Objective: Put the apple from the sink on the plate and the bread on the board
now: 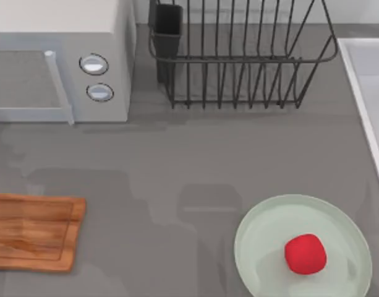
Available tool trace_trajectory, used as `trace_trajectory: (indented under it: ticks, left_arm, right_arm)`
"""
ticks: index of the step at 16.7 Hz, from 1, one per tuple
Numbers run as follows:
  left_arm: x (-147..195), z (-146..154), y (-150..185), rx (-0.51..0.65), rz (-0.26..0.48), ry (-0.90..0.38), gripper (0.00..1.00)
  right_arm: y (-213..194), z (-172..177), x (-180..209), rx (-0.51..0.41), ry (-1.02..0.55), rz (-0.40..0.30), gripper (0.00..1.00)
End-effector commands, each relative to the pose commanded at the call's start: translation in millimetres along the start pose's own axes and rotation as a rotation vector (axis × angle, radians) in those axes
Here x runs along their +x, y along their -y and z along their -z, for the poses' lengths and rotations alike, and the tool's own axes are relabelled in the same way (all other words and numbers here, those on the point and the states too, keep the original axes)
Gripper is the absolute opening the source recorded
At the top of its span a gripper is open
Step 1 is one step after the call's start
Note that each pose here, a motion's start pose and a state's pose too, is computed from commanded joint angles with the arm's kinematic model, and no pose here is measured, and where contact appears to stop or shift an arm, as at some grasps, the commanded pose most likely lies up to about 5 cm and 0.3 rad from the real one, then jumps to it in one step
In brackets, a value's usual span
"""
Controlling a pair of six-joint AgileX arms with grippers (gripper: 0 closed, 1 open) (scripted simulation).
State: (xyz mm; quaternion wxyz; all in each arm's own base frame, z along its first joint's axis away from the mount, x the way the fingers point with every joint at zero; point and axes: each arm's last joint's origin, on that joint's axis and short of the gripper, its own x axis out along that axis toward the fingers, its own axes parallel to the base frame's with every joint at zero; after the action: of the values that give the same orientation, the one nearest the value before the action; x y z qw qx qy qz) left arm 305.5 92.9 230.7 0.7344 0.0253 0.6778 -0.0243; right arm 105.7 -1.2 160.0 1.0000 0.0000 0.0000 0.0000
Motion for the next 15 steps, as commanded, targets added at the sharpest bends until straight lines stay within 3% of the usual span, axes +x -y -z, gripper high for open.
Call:
trace_trajectory:
  ticks: [3,6,10,15]
  left_arm:
    - [-11.6,7.3,8.3,0.262,0.009,0.023,0.0]
    - [-16.0,16.3,19.8,0.611,0.029,0.023,0.0]
    - [-6.9,28.1,37.6,1.155,0.097,-0.007,0.0]
    - [17.9,40.9,61.2,1.869,0.243,-0.028,0.0]
  right_arm:
    - [0.0,0.0,0.0,0.0,0.0,0.0,1.0]
    - [0.0,0.0,0.0,0.0,0.0,0.0,1.0]
    - [0.0,0.0,0.0,0.0,0.0,0.0,1.0]
    - [0.0,0.0,0.0,0.0,0.0,0.0,1.0]
